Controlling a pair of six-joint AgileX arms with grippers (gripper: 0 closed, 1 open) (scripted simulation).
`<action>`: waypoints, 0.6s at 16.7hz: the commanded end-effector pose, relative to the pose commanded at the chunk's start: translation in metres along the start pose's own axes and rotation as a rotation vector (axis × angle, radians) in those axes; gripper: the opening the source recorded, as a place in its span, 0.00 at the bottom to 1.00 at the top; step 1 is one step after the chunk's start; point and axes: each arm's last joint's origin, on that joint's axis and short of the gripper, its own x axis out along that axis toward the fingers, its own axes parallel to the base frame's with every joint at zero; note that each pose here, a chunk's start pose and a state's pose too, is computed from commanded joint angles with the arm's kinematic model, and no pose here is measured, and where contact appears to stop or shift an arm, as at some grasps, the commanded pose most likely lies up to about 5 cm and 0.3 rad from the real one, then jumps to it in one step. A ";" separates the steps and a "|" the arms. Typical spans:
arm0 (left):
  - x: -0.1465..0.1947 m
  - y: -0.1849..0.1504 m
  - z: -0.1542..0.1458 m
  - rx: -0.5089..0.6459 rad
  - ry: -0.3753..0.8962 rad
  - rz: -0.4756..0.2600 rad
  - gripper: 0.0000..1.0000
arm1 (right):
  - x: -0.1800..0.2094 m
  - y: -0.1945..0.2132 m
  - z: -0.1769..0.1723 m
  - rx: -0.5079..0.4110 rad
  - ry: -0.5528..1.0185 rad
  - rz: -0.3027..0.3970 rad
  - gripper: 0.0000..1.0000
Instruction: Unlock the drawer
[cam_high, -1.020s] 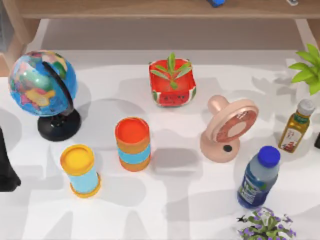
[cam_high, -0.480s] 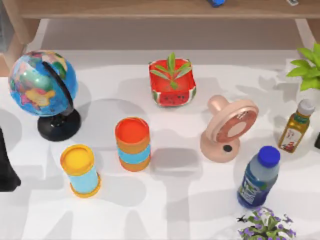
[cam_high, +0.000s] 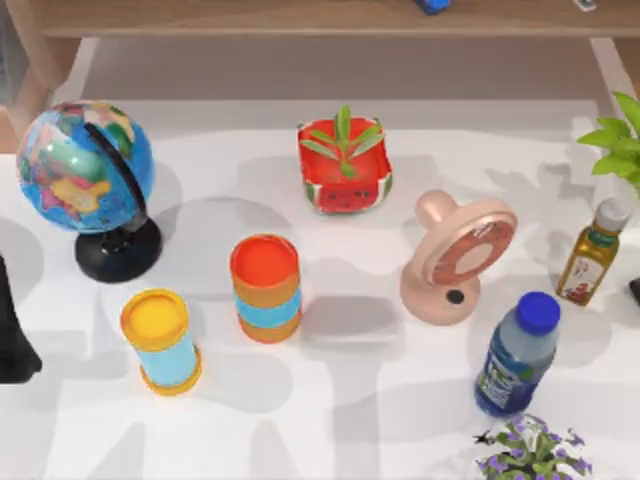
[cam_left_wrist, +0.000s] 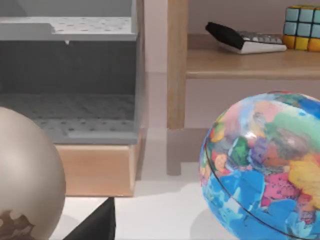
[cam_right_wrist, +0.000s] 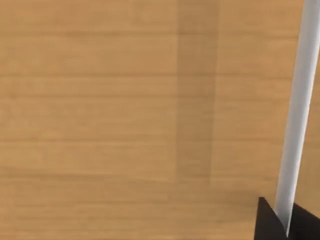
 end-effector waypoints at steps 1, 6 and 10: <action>0.000 0.000 0.000 0.000 0.000 0.000 1.00 | -0.006 0.000 0.000 0.000 -0.001 0.001 0.00; 0.000 0.000 0.000 0.000 0.000 0.000 1.00 | -0.050 0.001 0.000 0.004 0.001 0.004 0.00; 0.000 0.000 0.000 0.000 0.000 0.000 1.00 | -0.059 0.000 0.000 0.001 0.002 0.000 0.00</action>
